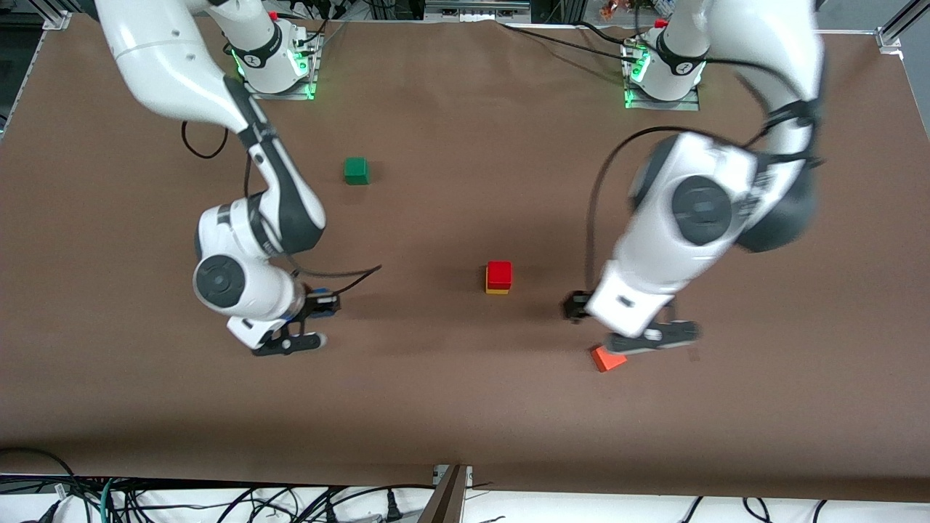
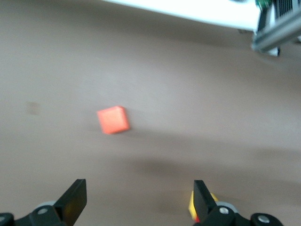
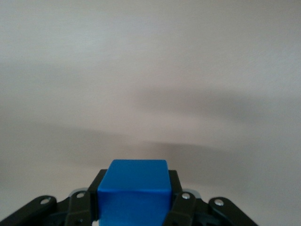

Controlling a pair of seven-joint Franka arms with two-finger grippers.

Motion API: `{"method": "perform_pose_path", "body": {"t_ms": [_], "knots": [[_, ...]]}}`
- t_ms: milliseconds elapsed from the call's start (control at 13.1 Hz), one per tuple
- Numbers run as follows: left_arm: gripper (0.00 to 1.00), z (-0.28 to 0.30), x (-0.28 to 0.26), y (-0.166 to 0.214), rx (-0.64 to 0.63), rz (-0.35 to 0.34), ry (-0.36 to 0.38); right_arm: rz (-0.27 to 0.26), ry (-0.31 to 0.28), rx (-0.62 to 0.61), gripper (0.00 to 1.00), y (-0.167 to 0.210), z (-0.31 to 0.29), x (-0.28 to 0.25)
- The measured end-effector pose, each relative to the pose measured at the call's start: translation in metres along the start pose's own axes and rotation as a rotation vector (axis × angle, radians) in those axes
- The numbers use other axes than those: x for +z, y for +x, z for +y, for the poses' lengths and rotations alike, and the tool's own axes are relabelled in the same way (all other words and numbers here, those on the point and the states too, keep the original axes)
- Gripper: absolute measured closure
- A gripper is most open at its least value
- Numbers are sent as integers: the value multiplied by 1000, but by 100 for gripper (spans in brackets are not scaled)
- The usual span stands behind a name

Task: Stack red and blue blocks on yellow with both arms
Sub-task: 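Lower the red cube onto yellow, release, and withdraw the left gripper, then move the blue cube over the red cube with the right gripper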

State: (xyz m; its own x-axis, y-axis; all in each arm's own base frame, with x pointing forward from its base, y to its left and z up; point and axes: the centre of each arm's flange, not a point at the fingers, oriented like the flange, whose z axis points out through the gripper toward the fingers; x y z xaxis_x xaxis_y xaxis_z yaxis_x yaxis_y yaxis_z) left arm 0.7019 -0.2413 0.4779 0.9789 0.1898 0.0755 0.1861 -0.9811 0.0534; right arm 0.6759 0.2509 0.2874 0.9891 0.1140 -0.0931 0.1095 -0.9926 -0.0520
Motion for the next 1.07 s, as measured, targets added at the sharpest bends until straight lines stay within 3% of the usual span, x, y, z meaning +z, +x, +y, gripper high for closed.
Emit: {"method": "perform_pose_path", "body": {"t_ms": [380, 533, 685, 1065], "knots": [[0, -96, -68, 19, 67, -19, 10, 35, -7, 126, 45, -53, -166, -30], [0, -134, -82, 20, 104, -76, 1, 67, 7, 157, 45, -66, -217, -29], [0, -172, -99, 20, 119, -105, -1, 109, 36, 163, 45, -65, -249, -28], [0, -200, -156, -27, 116, -124, 14, 235, 4, 136, 45, -76, -306, -1]]}}
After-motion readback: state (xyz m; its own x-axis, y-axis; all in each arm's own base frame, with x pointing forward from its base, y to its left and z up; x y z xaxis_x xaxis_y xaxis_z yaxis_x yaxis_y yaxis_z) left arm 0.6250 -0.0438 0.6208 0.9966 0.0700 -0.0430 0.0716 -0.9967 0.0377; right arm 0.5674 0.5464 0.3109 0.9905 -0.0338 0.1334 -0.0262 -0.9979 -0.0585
